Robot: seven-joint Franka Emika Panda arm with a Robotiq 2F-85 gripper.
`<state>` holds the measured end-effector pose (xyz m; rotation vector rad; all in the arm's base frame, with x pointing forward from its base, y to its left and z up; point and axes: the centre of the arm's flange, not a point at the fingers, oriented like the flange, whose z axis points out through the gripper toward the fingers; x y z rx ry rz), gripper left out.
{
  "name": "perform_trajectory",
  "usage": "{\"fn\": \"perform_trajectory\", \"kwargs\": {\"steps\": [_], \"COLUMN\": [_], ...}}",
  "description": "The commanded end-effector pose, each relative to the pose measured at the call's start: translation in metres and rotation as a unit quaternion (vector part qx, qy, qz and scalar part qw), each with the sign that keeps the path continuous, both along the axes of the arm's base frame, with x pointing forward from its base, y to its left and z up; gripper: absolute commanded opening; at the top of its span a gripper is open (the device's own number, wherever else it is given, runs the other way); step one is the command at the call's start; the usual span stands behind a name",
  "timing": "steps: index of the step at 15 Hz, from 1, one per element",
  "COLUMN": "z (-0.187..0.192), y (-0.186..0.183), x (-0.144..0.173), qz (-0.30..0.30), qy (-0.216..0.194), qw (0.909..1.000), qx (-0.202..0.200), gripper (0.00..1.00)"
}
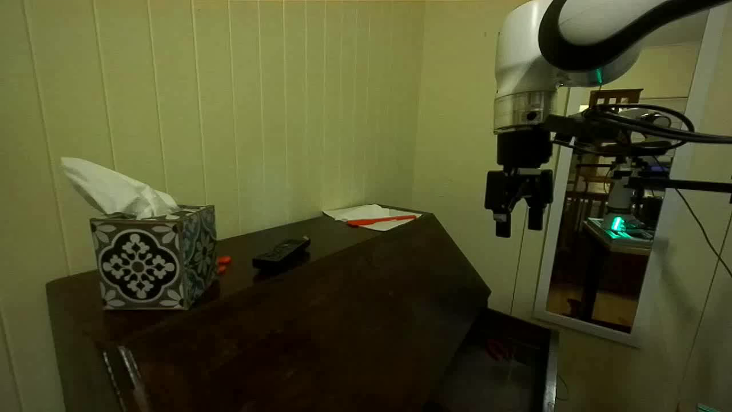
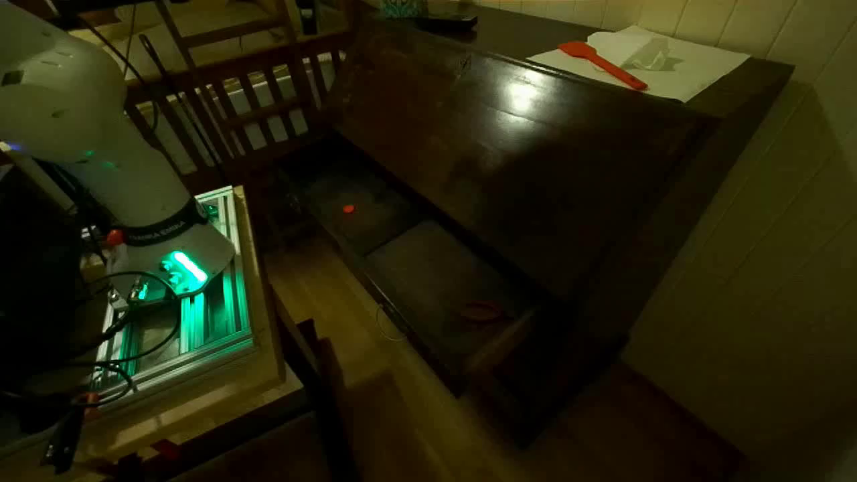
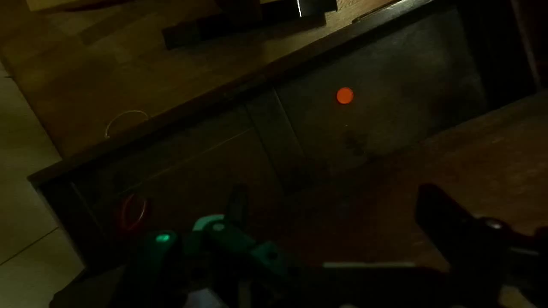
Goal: Pick the red token from the drawer up and place it with the other tokens on the cabinet top
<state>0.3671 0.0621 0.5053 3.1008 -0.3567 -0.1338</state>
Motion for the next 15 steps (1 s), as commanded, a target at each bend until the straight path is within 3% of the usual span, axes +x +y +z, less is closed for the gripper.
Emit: {"fn": "perform_trajectory", "kwargs": {"steps": [1,11,15], "z": [0.0,0.0,-0.053], "y": [0.0,0.0,-0.007], "x": [0.0,0.0,-0.014], "qz": [0.0,0.0,0.013], "qy": [0.0,0.0,0.01], "qw": [1.0,1.0,0.9997], "qx": [0.0,0.0,-0.021], "gripper": [1.0,1.0,1.0]}}
